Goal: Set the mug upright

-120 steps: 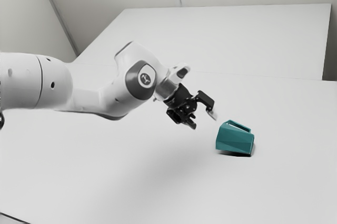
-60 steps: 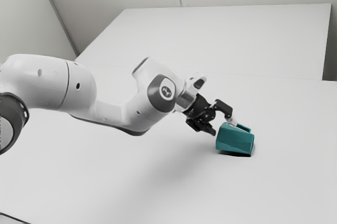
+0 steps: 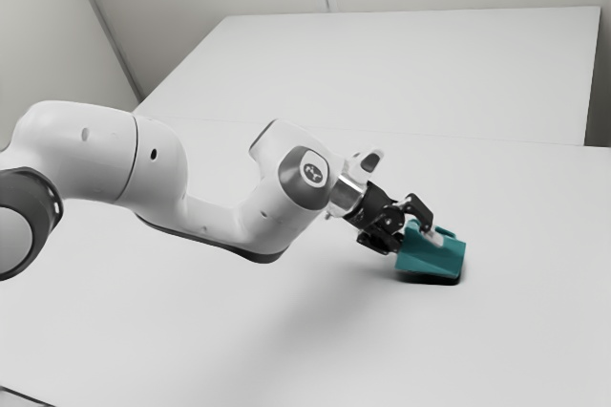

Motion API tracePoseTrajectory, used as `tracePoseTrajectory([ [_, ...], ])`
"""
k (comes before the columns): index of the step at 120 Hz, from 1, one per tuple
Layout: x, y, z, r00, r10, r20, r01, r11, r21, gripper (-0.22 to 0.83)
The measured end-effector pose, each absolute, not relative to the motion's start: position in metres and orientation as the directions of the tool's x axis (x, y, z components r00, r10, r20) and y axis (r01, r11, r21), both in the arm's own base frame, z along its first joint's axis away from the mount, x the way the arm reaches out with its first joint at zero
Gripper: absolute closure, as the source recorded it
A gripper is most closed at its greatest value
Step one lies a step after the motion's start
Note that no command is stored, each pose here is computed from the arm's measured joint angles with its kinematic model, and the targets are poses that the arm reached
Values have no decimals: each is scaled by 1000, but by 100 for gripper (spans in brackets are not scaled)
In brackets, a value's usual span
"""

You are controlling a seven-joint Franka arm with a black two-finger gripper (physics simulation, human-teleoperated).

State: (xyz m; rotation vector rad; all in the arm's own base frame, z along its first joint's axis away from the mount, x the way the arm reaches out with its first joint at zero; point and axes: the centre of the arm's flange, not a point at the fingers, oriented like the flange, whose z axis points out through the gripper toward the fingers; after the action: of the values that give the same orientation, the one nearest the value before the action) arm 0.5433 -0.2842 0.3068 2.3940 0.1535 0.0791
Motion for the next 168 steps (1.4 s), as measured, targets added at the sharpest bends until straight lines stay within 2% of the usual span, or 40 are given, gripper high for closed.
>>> tracePoseTrajectory([
  [27, 539, -292, 322, 993, 104, 45, 45, -727, 685, 51],
  [48, 539, -294, 324, 994, 89, 60, 24, -727, 687, 68],
  [72, 540, -296, 330, 994, 74, 82, -3, -726, 688, 75],
  [99, 546, -285, 389, 983, 27, 183, -104, -737, 668, 78],
  [111, 553, -255, 416, 970, -51, 236, -184, -789, 587, 78],
  [130, 543, -232, 446, 934, -250, 255, -332, -870, 364, 78],
  [149, 524, -216, 450, 909, -362, 208, -400, -899, 180, 79],
  [168, 515, -200, 447, 900, -407, 157, -421, -905, 61, 79],
])
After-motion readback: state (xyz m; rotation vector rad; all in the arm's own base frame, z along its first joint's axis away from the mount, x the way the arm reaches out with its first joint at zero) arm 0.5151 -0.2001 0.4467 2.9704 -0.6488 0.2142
